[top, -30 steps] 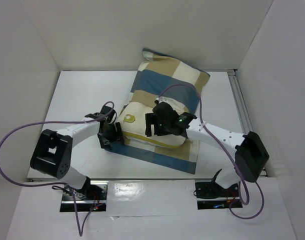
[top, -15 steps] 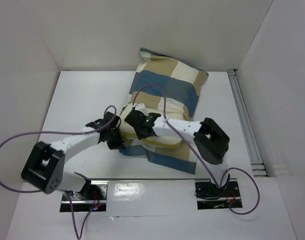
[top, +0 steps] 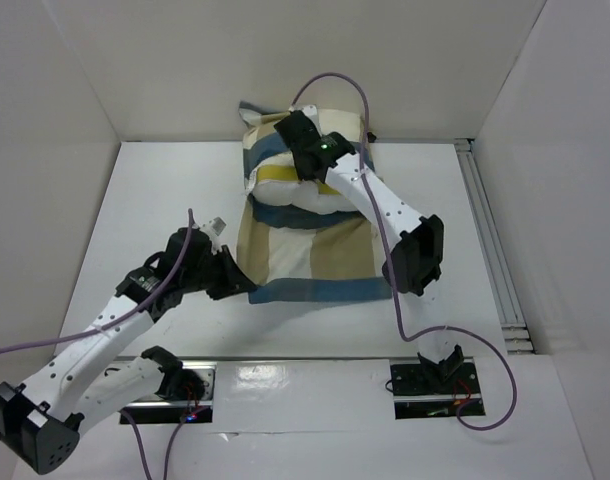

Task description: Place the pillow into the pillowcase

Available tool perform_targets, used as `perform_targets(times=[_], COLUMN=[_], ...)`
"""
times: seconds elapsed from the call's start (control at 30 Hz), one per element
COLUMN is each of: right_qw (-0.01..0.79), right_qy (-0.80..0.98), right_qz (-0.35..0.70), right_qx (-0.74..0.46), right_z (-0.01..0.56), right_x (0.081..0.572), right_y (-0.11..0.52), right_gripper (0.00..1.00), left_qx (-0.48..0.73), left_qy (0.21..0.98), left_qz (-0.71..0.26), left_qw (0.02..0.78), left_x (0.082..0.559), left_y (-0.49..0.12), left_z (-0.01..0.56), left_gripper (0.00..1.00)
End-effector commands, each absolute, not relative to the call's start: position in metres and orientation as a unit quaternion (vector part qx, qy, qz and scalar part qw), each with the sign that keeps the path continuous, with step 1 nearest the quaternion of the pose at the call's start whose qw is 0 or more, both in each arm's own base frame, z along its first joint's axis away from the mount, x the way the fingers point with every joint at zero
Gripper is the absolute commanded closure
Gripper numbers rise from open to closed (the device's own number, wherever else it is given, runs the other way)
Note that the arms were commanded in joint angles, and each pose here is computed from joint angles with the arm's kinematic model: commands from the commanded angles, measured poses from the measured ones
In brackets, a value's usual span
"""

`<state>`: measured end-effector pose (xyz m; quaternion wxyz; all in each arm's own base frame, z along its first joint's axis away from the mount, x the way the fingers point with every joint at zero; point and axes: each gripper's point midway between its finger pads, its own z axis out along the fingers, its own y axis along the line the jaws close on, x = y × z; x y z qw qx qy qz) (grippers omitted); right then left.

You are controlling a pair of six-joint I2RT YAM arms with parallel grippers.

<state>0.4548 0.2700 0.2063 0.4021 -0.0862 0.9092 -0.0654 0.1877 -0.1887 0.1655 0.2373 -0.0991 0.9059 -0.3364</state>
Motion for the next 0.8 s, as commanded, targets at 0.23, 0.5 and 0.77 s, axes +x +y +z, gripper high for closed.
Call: perform_targets(times=[0.23,0.5,0.77], right_qw=[0.337,0.493,0.408], right_qy=[0.93,0.867,0.9], right_qz=[-0.067,0.025,0.077], right_qx=[-0.131,-0.073,-0.136], right_z=[0.064,0.245,0.148], right_x=[0.454,0.492,0.39], right_y=[0.306,0.297,0.306], right_gripper=[1.0,1.0,0.92], left_qx=[0.006,0.053,0.091], left_qy=[0.871,0.817,0.834], left_qz=[-0.457,-0.514,-0.487], left_qw=[0.181,0.255,0.243], left_x=[0.115,0.102,0.119], left_y=[-0.207,-0.207,-0.218], left_z=[0.246,0.346,0.328], left_gripper=[1.0,1.0,0.82])
